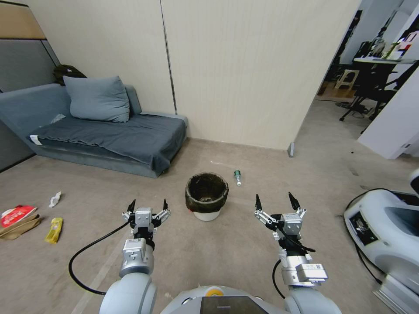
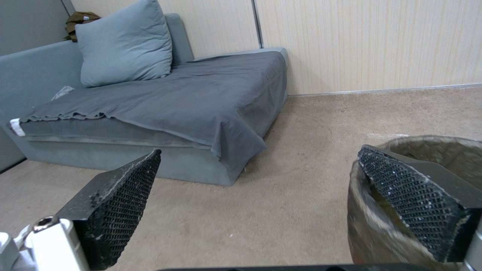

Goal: Pick up the trash bin, then pick up the garbage from the floor and place it into the trash bin.

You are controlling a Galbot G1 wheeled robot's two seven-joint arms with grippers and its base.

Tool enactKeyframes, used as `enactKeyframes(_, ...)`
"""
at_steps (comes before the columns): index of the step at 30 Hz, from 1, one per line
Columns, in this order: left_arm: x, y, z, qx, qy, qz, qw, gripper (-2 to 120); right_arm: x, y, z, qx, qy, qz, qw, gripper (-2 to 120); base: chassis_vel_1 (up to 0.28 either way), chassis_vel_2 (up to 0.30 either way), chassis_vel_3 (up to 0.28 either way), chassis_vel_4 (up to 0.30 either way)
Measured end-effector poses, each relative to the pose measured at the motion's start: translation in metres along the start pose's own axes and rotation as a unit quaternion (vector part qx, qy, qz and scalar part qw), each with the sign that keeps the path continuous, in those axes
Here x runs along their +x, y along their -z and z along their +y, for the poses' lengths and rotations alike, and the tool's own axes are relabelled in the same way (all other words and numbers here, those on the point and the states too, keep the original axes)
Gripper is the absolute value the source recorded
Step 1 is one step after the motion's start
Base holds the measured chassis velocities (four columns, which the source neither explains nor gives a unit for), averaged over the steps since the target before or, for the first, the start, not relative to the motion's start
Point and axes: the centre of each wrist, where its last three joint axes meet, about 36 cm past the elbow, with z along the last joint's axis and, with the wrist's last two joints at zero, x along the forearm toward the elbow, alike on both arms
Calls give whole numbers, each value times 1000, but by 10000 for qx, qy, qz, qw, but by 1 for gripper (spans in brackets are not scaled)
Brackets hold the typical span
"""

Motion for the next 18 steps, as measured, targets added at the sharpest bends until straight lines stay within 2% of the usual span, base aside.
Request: enactKeyframes(18,0,0,0,5,-30,-7,10000,100,0,0,0,-19,6,-3,10000,100,-165,160,159,-165)
